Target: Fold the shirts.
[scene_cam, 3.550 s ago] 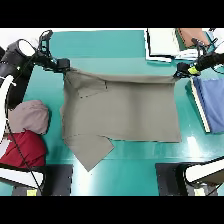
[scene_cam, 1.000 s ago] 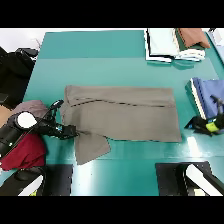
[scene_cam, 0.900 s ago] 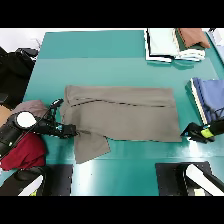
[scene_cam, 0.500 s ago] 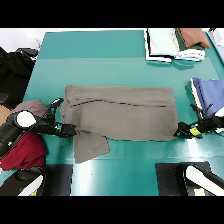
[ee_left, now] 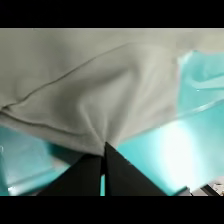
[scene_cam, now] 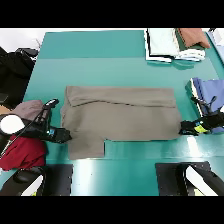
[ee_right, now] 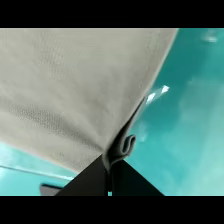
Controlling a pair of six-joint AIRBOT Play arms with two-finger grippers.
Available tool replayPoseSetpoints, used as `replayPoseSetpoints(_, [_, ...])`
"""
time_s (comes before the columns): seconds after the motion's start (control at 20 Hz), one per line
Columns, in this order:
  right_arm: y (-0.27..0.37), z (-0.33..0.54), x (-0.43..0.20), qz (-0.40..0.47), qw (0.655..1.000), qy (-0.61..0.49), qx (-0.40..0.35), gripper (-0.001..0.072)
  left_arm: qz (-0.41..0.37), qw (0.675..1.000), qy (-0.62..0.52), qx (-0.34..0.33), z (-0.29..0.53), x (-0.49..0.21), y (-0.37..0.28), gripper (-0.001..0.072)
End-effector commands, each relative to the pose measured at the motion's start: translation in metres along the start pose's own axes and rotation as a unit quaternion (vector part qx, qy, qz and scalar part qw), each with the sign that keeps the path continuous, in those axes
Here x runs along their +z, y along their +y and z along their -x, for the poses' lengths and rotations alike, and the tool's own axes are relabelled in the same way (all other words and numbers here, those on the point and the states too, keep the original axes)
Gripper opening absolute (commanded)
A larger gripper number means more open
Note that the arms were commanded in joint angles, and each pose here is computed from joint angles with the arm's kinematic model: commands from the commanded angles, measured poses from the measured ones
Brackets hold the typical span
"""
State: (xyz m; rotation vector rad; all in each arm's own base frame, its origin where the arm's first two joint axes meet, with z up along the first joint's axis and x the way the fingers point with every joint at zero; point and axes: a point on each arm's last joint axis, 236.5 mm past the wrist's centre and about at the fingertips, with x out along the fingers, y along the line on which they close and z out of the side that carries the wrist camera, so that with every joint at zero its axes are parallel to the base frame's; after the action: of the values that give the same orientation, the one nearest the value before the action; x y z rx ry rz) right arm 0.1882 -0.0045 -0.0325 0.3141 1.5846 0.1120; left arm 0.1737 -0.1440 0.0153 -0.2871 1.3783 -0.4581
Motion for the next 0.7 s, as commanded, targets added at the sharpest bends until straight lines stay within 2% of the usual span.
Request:
replayPoseSetpoints(0.0, [-0.008, 0.026, -0.009, 0.001, 0.999, -0.044, -0.032, 0.0017, -0.004, 1.0, -0.007, 0.001, 0.018, -0.014, -0.005, 0.0023])
replayPoseSetpoints(0.25, [-0.007, 0.04, 0.027, 0.011, 0.996, -0.084, -0.038, 0.0017, -0.014, 0.993, -0.103, 0.051, 0.024, 0.053, 0.014, 0.0023])
replayPoseSetpoints(0.65, [0.01, 0.042, 0.151, 0.024, 0.995, -0.091, -0.036, 0.0017, 0.014, 0.981, -0.172, 0.093, 0.005, 0.205, 0.054, 0.0024])
